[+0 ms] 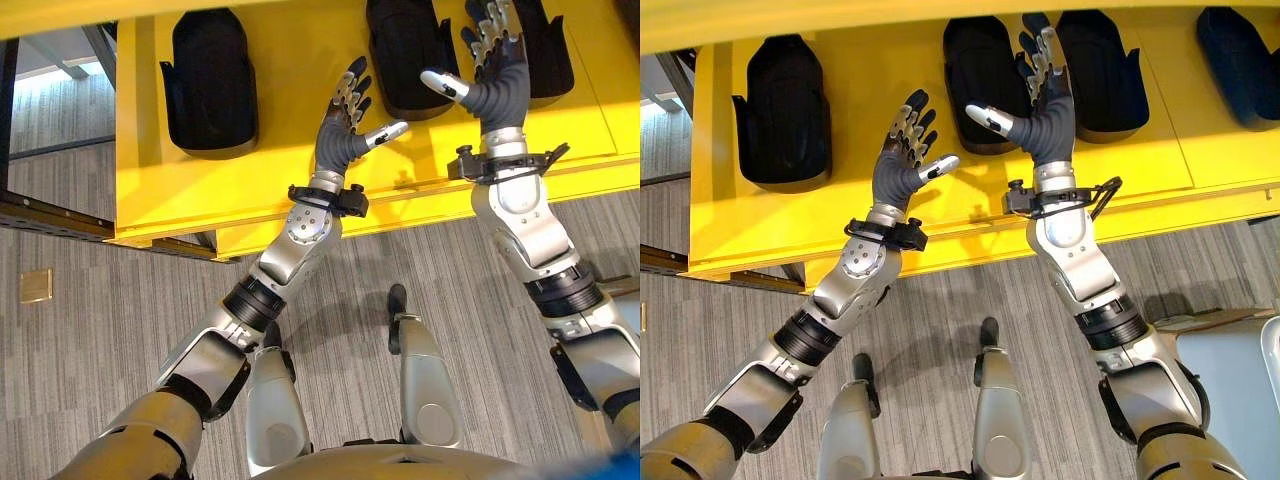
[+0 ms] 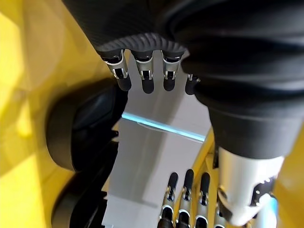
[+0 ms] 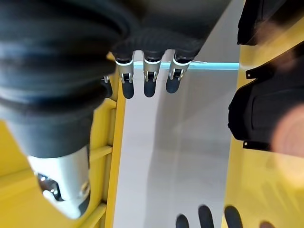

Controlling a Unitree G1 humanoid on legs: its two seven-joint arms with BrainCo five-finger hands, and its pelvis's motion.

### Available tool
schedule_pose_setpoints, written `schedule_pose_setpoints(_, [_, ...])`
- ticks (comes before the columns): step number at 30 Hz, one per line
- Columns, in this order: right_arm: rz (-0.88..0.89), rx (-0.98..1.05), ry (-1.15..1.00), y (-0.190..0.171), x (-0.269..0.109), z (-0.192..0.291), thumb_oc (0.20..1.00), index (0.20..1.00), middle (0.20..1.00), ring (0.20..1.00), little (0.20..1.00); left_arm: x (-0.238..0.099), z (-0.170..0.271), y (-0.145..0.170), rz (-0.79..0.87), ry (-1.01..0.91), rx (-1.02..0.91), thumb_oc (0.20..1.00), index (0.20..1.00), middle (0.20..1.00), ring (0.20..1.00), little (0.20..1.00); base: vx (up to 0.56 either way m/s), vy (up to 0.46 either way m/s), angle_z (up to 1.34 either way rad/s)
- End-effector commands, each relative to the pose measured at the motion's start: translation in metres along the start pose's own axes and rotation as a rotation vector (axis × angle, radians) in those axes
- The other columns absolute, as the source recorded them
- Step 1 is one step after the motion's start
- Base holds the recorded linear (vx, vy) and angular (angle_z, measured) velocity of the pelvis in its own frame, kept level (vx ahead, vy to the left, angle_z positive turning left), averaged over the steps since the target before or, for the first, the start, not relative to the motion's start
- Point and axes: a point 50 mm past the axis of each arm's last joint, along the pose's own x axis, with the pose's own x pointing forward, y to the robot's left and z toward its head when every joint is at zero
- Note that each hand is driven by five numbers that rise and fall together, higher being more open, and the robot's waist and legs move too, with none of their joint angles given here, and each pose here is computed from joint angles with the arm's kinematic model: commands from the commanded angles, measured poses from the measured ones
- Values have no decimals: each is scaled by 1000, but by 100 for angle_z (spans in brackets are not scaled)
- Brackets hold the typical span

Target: Move parts from the plastic box to the shelf.

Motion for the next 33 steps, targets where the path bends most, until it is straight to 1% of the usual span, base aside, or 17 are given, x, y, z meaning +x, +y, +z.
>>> schedule_pose_setpoints(1, [-20,59,-82,7,14,17,1000,1000,1000,1000,1000,13,20,-13,-23,-131,11,1000,1000,1000,1000,1000,0,0,0])
schedule_pose_setpoints(3, [-20,59,-83,7,14,17,1000,1000,1000,1000,1000,13,21,-13,-22,-132,11,1000,1000,1000,1000,1000,0,0,0])
schedule_pose_setpoints(4, [-30,57,-80,6,15,17,1000,1000,1000,1000,1000,16,24,-11,-2,-152,54,1000,1000,1000,1000,1000,0,0,0])
schedule_pose_setpoints(7, [-55,38,-70,3,22,14,1000,1000,1000,1000,1000,23,26,0,95,-168,61,1000,1000,1000,1000,1000,0,0,0])
schedule_pose_setpoints(9, [-64,27,-60,3,25,12,1000,1000,1000,1000,1000,26,26,2,120,-168,59,1000,1000,1000,1000,1000,0,0,0])
schedule_pose_setpoints(13, [-79,-1,-41,2,30,8,1000,1000,1000,1000,1000,33,26,7,170,-172,114,1000,1000,1000,1000,1000,4,-13,-4])
schedule_pose_setpoints(22, [-106,-28,-16,-1,37,2,1000,1000,1000,1000,1000,38,19,10,211,-148,169,1000,1000,1000,1000,1000,0,0,0])
schedule_pose_setpoints(26, [-106,-44,-3,0,41,-1,1000,1000,1000,1000,1000,43,18,16,248,-142,225,1000,1000,1000,1000,1000,0,0,0])
schedule_pose_setpoints(33, [-122,-64,30,-2,44,-8,1000,1000,1000,1000,1000,46,14,14,259,-125,225,1000,1000,1000,1000,1000,-1,-16,0])
